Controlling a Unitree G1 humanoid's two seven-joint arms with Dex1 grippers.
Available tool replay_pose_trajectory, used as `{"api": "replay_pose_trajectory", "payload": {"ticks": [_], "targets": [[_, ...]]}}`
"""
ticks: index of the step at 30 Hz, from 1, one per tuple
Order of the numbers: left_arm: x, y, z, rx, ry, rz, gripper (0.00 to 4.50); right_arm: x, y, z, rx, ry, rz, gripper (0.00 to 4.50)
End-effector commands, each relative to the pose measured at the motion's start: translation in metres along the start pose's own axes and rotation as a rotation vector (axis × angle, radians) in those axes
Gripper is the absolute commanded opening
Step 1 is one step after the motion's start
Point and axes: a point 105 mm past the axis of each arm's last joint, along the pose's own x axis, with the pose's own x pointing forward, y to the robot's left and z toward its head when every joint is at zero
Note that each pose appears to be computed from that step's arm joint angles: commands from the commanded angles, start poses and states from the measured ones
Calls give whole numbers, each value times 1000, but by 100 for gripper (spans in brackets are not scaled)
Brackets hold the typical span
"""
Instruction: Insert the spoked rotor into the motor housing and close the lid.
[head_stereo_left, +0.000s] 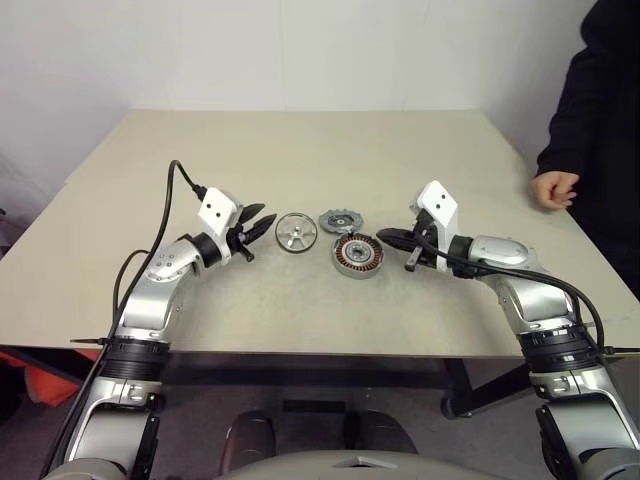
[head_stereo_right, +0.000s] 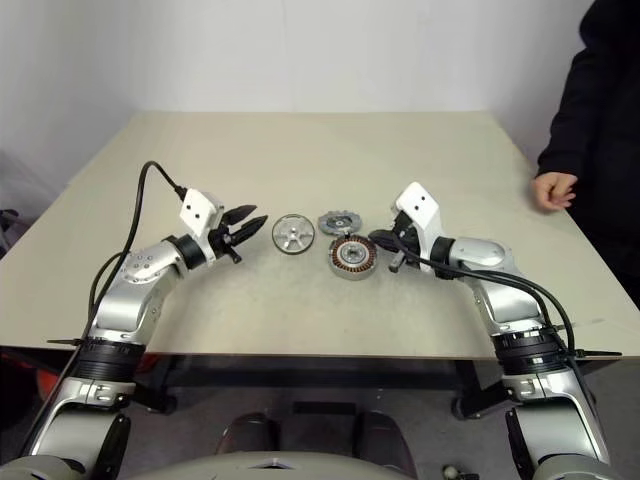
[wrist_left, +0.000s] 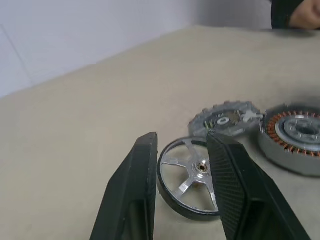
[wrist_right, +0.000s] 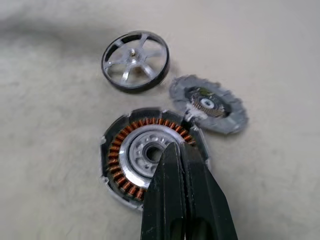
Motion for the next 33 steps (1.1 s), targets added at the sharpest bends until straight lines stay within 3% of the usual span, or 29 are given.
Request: {"api": "replay_pose_trajectory", "payload": {"ticks": [1,3,6,10,13,18,22,26,33], "targets": [[9,6,12,192,23,-76,161,1,-7,17,-50,-41,-30,0],[14,6,11,261,49,-141,161,1,-7,17,-51,-42,-28,0],[23,8,14,387,81,-226,216,1,-6,19,-58,-47,-30,0],[33,13,16,561,129,-313,350,-1,-7,21,-61,-59,-52,0],[38,14,17,594,132,-348,350,-2,-7,19,-55,-61,-77,0],[41,25,22,350,55,-256,350,-8,-5,11,-38,-55,-126,0],[38,32,11,71,13,-127,350,-13,-3,7,-28,-51,-147,0],[38,30,8,-317,-66,-10,350,-14,-3,7,-36,-42,-151,0],[48,14,1,-707,-84,89,350,-11,-7,15,-51,-51,-135,0]]}}
